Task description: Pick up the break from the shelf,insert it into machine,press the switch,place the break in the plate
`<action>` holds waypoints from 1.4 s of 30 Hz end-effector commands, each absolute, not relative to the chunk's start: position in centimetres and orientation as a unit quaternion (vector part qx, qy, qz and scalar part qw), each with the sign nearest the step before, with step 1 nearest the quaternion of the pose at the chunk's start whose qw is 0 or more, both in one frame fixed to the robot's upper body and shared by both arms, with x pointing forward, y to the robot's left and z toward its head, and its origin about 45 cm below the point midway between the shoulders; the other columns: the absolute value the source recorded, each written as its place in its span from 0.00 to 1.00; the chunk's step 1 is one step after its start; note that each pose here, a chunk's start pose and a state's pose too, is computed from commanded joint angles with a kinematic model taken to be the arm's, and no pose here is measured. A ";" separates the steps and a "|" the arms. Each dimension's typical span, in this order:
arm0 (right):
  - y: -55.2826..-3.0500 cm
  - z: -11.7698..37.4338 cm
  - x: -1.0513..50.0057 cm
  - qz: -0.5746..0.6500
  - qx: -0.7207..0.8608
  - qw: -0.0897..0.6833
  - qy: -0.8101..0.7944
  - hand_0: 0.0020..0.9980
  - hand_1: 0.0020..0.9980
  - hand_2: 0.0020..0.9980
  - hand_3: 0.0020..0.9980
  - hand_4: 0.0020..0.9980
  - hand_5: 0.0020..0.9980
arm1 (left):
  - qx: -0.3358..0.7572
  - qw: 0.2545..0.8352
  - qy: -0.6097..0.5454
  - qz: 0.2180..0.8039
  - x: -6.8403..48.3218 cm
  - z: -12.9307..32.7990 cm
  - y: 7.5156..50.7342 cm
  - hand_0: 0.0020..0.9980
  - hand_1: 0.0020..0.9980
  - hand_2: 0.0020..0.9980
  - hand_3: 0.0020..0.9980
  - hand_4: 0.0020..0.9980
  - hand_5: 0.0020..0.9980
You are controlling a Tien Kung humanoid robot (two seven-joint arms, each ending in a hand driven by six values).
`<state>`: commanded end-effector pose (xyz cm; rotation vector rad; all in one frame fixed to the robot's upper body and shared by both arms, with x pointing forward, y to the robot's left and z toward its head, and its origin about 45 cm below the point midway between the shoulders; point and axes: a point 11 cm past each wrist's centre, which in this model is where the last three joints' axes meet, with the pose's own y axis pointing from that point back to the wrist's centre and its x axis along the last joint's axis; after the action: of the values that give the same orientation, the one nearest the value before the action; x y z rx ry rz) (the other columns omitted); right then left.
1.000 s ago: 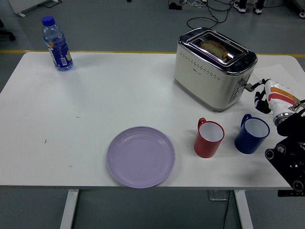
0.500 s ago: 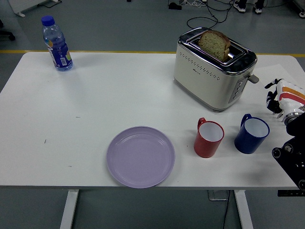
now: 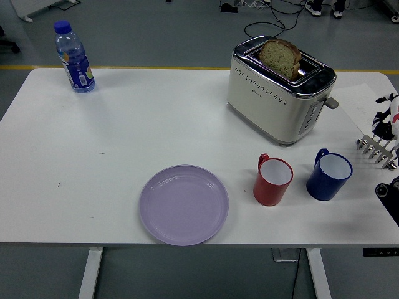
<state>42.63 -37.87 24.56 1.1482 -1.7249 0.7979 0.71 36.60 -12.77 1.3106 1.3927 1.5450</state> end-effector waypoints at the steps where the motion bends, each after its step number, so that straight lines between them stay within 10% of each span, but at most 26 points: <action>1: -37.8 24.8 42.7 0.322 0.464 0.439 -0.698 0.77 0.77 0.91 0.93 0.63 0.21 | 0.502 0.335 0.534 0.592 0.7 -12.8 36.6 0.42 0.50 0.59 0.70 0.51 1.00; 22: -26.4 36.8 47.7 0.408 0.547 0.304 -0.665 0.84 0.82 0.92 0.92 0.72 0.27 | 0.499 0.340 0.528 0.597 1.7 -12.6 37.0 0.42 0.50 0.59 0.70 0.51 1.00; 42: -16.3 35.5 51.7 0.429 0.586 0.393 -0.564 0.85 0.80 0.87 0.90 0.72 0.27 | 0.504 0.342 0.520 0.599 2.0 -12.5 37.5 0.42 0.50 0.59 0.69 0.51 1.00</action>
<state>51.65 -16.32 35.53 1.4875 -1.4323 1.0881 1.97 37.51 -12.49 1.3104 1.3532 1.5578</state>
